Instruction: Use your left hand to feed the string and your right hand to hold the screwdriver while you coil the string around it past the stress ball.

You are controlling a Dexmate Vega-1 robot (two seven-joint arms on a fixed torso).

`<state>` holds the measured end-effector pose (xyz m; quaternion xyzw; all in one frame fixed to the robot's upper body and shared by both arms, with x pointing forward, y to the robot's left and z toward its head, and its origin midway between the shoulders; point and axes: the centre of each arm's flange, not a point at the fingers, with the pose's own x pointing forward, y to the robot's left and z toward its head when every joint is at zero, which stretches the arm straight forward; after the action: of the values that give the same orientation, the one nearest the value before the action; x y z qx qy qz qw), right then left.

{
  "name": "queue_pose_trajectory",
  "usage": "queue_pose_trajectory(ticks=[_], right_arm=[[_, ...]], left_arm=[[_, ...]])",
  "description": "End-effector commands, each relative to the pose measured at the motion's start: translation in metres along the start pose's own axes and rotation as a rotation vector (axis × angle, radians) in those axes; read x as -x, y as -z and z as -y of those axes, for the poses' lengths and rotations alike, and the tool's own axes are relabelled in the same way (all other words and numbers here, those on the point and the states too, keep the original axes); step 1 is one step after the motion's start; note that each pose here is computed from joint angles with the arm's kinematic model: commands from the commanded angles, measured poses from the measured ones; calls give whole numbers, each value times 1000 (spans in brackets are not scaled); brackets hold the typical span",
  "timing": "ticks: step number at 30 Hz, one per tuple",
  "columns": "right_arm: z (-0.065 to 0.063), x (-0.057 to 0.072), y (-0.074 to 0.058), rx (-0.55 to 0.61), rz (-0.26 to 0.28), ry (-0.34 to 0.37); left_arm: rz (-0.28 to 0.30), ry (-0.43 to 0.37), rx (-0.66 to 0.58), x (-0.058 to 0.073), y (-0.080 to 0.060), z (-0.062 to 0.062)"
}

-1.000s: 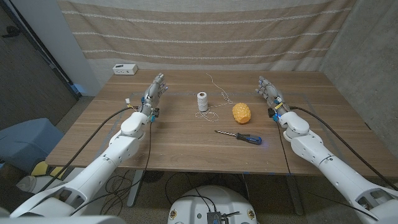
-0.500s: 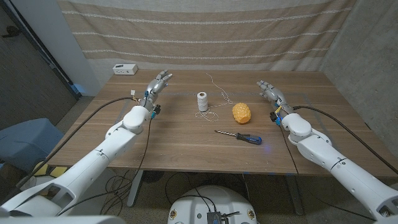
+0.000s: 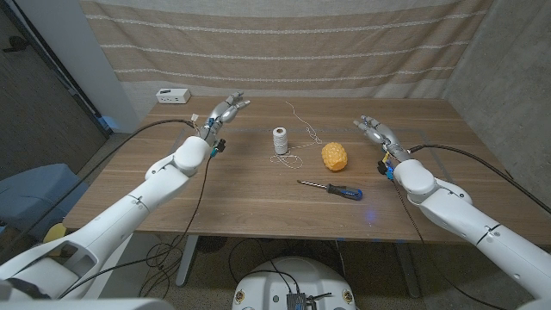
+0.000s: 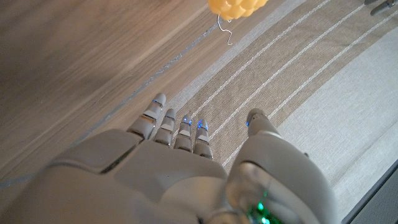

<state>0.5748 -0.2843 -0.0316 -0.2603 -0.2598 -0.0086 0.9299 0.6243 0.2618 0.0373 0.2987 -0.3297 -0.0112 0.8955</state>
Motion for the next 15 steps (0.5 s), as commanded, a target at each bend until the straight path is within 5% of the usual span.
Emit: queue_pose_trajectory(ticks=[1,15], right_arm=[[-3,31,-9,212,-76,32],[-19,64,-19,346,-159,34]], left_arm=[[45,64,-191,-15,-29,0],[92,128,-367,-19,-50,6]])
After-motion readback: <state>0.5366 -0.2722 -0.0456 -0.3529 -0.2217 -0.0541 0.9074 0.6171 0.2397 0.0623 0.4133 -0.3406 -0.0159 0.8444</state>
